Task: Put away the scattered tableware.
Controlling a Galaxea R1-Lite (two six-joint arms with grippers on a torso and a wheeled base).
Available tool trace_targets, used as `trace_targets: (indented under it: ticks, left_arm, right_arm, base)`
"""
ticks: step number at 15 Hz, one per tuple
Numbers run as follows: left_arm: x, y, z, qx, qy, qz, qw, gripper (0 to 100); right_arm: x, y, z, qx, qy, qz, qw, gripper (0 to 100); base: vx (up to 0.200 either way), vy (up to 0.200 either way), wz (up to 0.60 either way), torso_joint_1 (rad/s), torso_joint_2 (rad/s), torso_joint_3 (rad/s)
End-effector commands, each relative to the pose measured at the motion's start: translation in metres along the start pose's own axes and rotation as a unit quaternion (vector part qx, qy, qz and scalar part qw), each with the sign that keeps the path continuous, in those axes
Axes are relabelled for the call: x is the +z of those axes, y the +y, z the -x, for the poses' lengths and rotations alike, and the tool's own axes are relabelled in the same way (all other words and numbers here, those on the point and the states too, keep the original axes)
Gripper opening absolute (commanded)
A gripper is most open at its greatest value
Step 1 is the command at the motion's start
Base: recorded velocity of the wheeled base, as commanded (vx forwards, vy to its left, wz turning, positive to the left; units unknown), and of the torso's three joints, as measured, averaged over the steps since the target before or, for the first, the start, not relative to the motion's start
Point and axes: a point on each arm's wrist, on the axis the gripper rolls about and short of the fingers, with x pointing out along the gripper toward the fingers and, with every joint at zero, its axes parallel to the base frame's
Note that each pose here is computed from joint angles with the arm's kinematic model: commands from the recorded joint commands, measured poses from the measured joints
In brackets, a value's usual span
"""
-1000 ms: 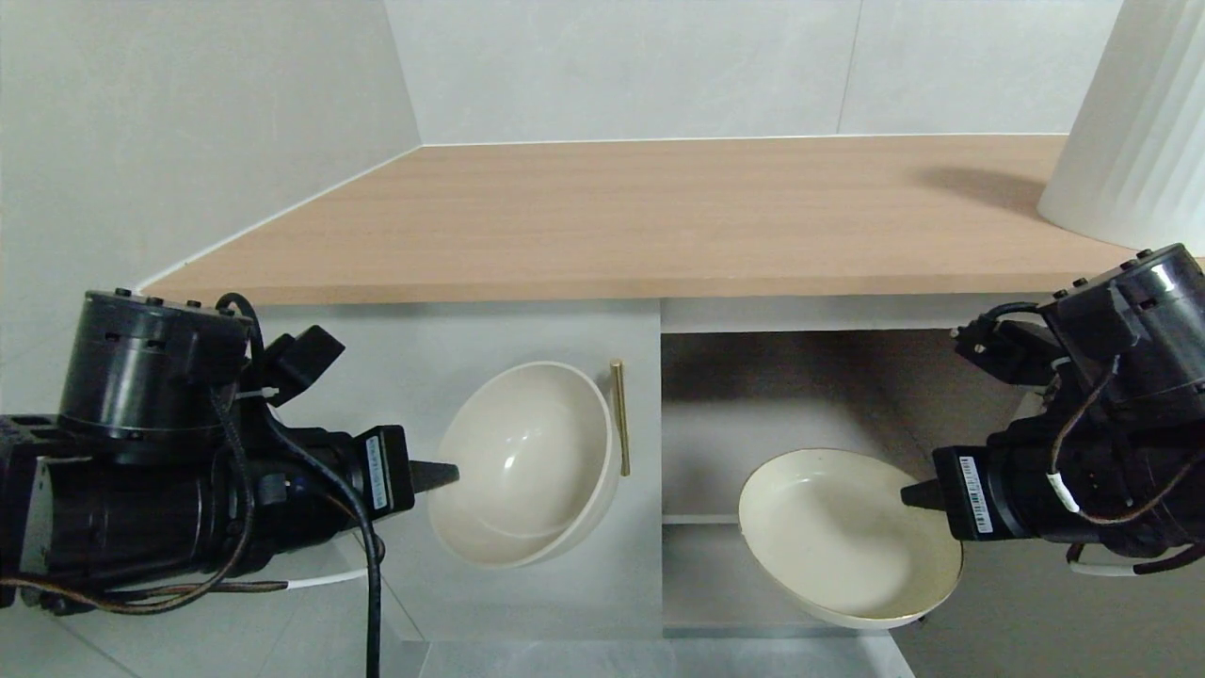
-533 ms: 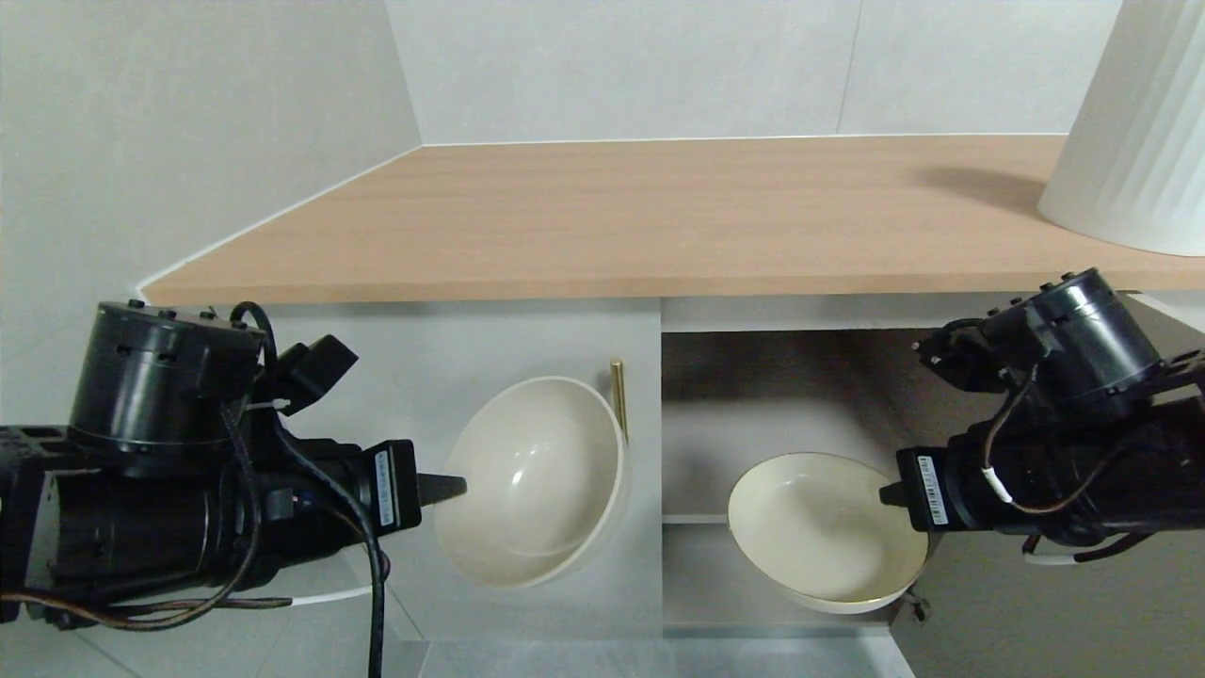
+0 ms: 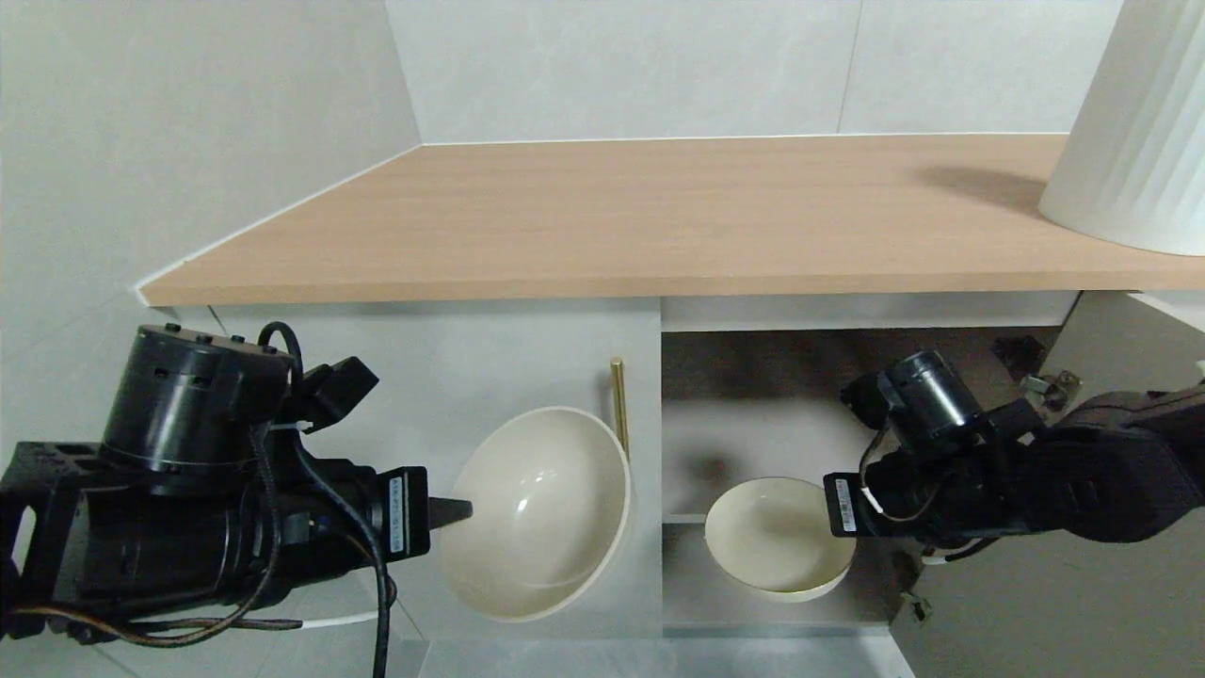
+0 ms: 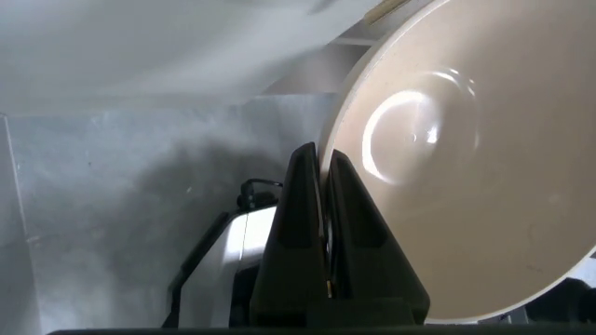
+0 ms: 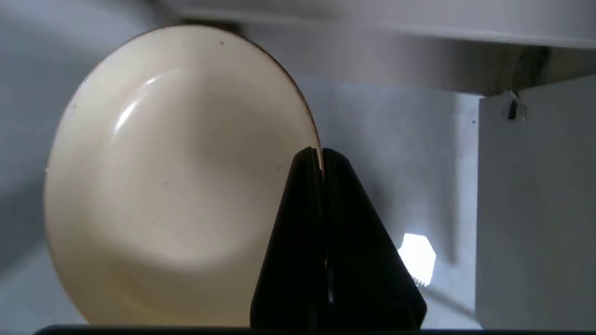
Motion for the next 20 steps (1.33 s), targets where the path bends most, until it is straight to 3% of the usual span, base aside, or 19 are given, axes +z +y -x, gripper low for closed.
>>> trace_targets:
  ticks: [1,5,10,20]
  left_arm:
    - [-0.004,-0.001,-0.005,0.002,0.017,-0.004,0.9999,0]
    - [-0.011,-0.002,-0.009,0.013,0.050,-0.026,0.9983,0]
    - [-0.013,-0.002,-0.011,0.015,0.055,-0.027,0.9980,0]
    - [-0.016,-0.003,-0.015,0.018,0.063,-0.032,0.9973,0]
  right_arm:
    - [-0.003,-0.012,-0.056,-0.040,0.000,-0.027,0.999,0]
    - [0.000,-0.023,-0.091,-0.061,-0.040,-0.063,0.995,0]
    - [0.006,-0.043,-0.122,-0.099,-0.100,-0.091,0.986,0]
    - [0.018,-0.056,-0.145,-0.130,-0.125,-0.127,0.975,0]
  base:
    - [0.000,0.000,0.00,0.000,0.00,0.000]
    - [0.000,0.000,0.00,0.000,0.00,0.000]
    - [0.000,0.000,0.00,0.000,0.00,0.000]
    - [0.000,0.000,0.00,0.000,0.00,0.000]
